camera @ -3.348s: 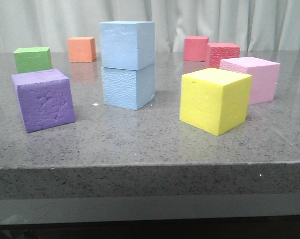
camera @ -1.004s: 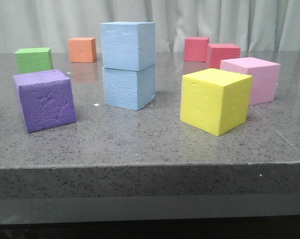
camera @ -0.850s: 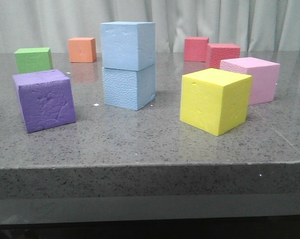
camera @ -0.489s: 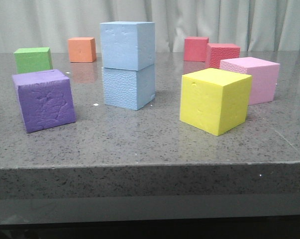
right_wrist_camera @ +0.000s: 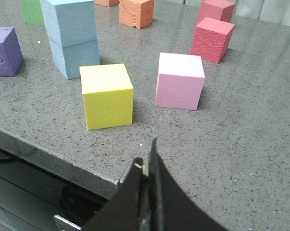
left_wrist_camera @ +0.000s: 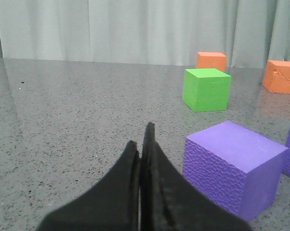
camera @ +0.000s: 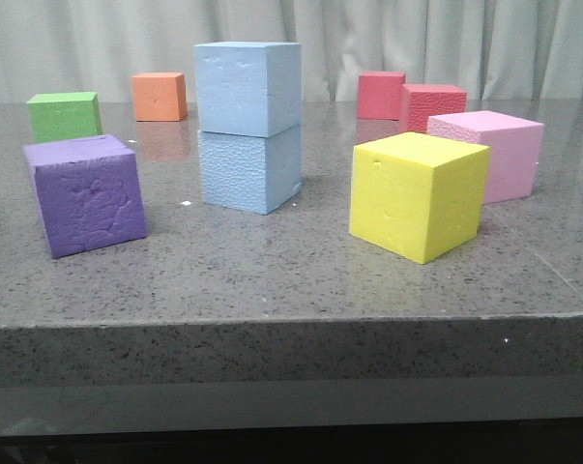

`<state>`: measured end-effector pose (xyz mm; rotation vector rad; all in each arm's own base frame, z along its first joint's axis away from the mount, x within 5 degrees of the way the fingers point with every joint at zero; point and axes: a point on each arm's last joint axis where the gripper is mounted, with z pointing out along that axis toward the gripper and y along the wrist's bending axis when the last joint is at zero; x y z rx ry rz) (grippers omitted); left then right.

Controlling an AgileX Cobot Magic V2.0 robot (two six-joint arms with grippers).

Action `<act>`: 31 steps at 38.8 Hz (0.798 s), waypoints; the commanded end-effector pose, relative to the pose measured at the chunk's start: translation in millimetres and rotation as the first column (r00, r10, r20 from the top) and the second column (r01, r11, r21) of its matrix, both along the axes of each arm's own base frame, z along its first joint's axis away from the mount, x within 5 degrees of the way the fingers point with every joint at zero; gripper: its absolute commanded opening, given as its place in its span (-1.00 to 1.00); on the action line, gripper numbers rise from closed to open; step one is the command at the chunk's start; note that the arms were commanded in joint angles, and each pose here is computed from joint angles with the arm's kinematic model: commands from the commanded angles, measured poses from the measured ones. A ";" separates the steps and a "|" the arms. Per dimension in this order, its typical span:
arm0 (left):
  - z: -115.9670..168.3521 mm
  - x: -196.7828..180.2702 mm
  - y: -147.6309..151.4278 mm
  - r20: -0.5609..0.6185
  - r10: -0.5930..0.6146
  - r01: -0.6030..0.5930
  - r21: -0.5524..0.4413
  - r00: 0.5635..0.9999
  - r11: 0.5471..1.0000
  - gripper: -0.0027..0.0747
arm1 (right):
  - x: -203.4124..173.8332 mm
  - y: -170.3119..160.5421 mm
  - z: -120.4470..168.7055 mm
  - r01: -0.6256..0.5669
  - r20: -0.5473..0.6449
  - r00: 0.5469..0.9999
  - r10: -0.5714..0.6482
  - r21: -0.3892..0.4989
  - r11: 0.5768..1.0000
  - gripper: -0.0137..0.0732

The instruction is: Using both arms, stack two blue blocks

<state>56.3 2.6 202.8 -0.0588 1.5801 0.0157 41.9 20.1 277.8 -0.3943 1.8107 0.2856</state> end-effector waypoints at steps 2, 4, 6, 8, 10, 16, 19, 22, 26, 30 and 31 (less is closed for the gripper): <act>7.8 -1.6 0.1 0.099 0.002 -0.002 -0.007 0.995 1.000 -0.98 | 1.4 -0.1 14.0 0.010 0.080 0.997 -0.013 0.035 0.999 -0.84; 7.8 -1.6 0.1 0.099 0.002 -0.002 -0.007 0.995 1.000 -0.98 | 1.4 -0.1 14.0 0.010 0.080 0.997 -0.013 0.035 0.999 -0.84; 7.8 -1.6 0.1 0.099 0.002 -0.002 -0.007 0.995 1.000 -0.98 | 1.4 -0.1 14.0 0.010 0.080 0.997 -0.013 0.035 0.999 -0.84; 7.8 -1.6 0.1 0.099 0.002 -0.002 -0.007 0.995 1.000 -0.98 | 1.4 -0.1 14.0 0.010 0.080 0.997 -0.013 0.035 0.999 -0.84; 7.8 -1.6 0.1 0.099 0.002 -0.002 -0.007 0.995 1.000 -0.98 | 1.4 -0.1 14.3 0.010 0.083 0.996 -0.013 0.036 0.999 -0.84; 7.8 -1.6 0.1 0.099 0.002 -0.002 -0.007 0.995 1.000 -0.98 | 2.3 -1.1 21.6 0.019 0.221 0.974 -0.040 0.097 0.995 -0.84; 7.8 -1.6 0.1 0.099 0.002 -0.002 -0.007 0.995 1.000 -0.98 | 3.1 -3.3 19.3 0.048 0.319 0.943 -0.093 0.146 0.988 -0.84; 7.8 -1.6 0.1 0.099 0.002 -0.002 -0.007 0.995 1.000 -0.98 | 4.1 -6.5 9.8 0.103 0.370 0.915 -0.162 0.174 0.979 -0.84; 7.8 -1.6 0.1 0.099 0.002 -0.002 -0.007 0.995 1.000 -0.98 | 7.0 -10.4 -11.4 0.189 0.363 0.899 -0.245 0.182 0.965 -0.84; 7.8 -1.6 0.1 0.099 0.002 -0.002 -0.007 0.995 1.000 -0.98 | 8.8 -13.8 -31.1 0.268 0.311 0.898 -0.313 0.177 0.947 -0.84; 7.8 -1.6 0.1 0.099 0.002 -0.002 -0.007 0.995 1.000 -0.98 | 8.8 -14.5 -34.4 0.285 0.298 0.897 -0.326 0.174 0.943 -0.84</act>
